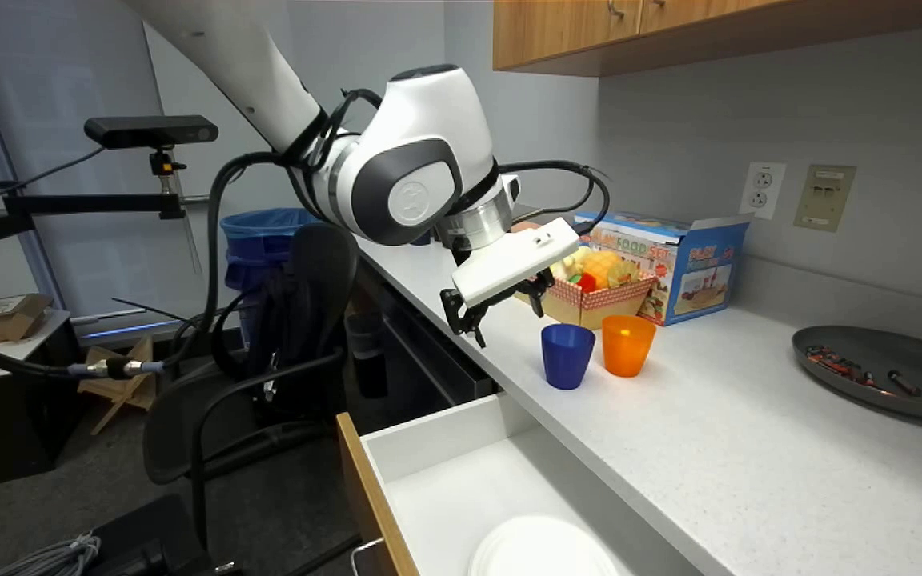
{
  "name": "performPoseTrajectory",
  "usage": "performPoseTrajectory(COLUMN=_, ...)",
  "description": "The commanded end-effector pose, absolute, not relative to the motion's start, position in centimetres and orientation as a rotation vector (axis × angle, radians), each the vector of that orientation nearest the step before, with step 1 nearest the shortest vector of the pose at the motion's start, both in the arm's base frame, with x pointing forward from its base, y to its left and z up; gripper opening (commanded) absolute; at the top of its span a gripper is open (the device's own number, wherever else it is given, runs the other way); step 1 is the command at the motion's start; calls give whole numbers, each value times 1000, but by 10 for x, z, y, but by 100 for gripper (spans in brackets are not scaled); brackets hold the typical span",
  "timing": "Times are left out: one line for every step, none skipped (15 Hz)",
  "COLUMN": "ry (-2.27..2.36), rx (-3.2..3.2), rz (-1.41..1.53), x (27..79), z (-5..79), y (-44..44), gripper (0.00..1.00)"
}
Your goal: Open the drawer, put the blue cup inside it, and then close it
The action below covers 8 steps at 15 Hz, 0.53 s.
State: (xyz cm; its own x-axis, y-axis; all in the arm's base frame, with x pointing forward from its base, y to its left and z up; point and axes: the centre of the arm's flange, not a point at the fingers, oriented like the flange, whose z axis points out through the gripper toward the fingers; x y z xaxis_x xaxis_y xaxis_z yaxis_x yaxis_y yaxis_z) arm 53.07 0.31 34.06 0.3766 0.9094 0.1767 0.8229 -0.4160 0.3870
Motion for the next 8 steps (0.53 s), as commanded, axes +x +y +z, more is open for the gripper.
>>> performPoseTrajectory(ry=1668, rx=2274, rz=510, x=530, z=370, y=-22, gripper=100)
performPoseTrajectory(ry=1713, rx=2240, rz=503, x=531, z=376, y=-29, gripper=100)
performPoseTrajectory(ry=1757, rx=2211, rz=494, x=532, z=379, y=-35, gripper=100)
performPoseTrajectory(ry=1832, rx=2173, rz=485, x=530, z=389, y=-33, gripper=100)
performPoseTrajectory(ry=1897, rx=2140, rz=475, x=530, z=393, y=-34, gripper=100)
performPoseTrajectory(ry=1957, rx=2113, rz=470, x=529, z=397, y=-36, gripper=100)
performPoseTrajectory(ry=2020, rx=2080, rz=464, x=530, z=401, y=-36, gripper=100)
performPoseTrajectory(ry=2085, rx=2048, rz=457, x=531, z=405, y=-36, gripper=100)
